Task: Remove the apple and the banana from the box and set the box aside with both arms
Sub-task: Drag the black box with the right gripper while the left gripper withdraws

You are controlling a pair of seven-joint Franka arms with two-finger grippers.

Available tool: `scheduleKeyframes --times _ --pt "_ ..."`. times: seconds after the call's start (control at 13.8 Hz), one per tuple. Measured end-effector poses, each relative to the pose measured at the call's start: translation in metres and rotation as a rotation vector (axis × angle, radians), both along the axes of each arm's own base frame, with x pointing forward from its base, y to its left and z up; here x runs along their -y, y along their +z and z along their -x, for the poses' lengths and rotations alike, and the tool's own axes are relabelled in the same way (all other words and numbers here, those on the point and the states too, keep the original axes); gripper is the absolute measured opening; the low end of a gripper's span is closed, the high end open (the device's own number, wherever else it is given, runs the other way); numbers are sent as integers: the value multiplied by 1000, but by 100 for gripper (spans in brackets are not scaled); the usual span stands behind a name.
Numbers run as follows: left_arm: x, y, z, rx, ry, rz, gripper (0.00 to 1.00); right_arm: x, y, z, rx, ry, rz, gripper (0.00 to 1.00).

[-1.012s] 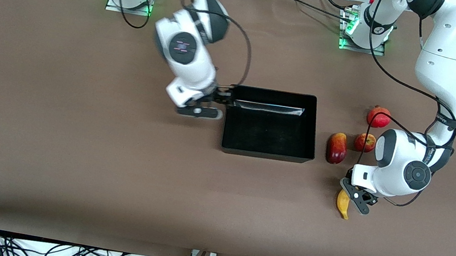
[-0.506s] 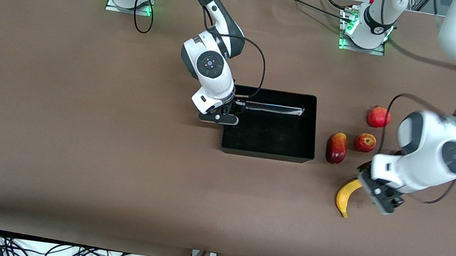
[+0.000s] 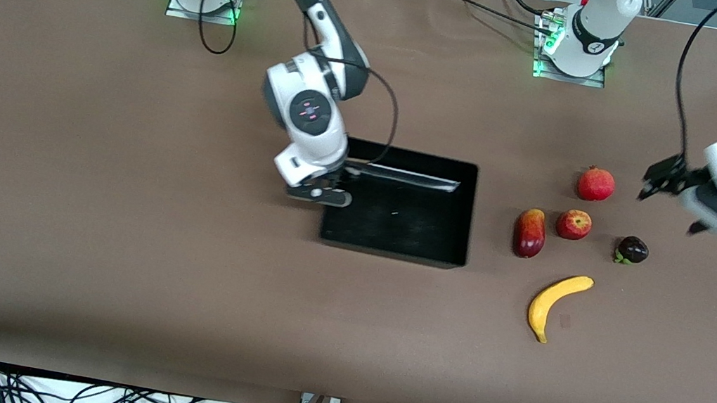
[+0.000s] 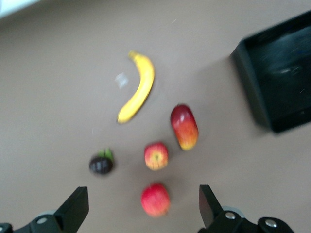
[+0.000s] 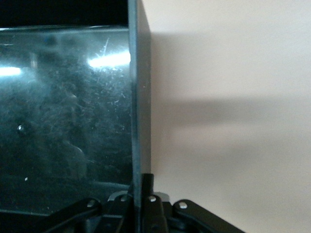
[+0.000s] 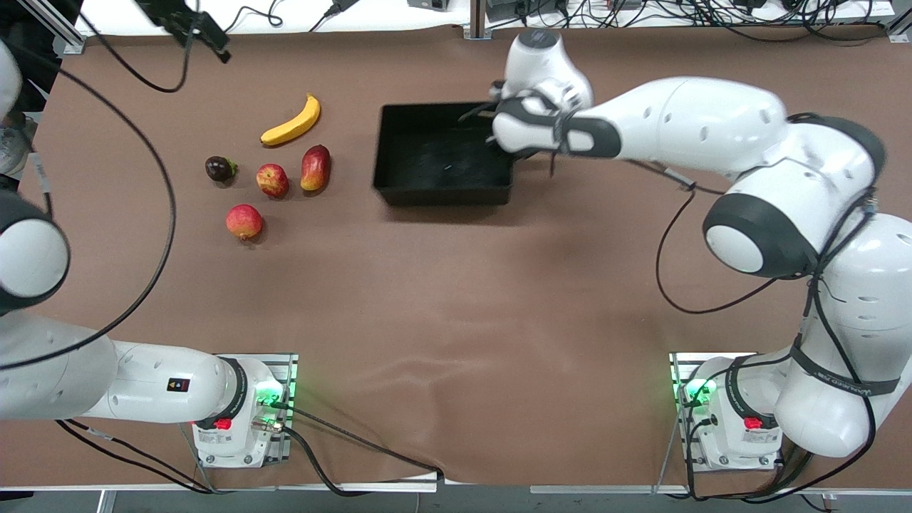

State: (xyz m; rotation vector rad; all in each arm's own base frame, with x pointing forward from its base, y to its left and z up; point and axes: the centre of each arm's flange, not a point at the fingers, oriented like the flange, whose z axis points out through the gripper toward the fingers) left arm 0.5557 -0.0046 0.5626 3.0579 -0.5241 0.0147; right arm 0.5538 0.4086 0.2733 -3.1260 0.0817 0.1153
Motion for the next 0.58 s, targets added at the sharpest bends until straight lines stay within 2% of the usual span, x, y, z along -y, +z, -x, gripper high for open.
scheduleKeyframes --times 0.14,0.29,0.43,0.58 --pt "-3 23 23 -34 138 -24 100 69 35 -34 -6 57 48 4" --pt "-2 38 35 -47 200 -31 100 156 63 -58 -33 115 85 4" --pt "-3 49 37 -45 239 -31 100 248 75 -67 -62 110 105 4" --pt "-2 51 37 -44 256 -31 100 325 68 -61 -104 101 113 4"
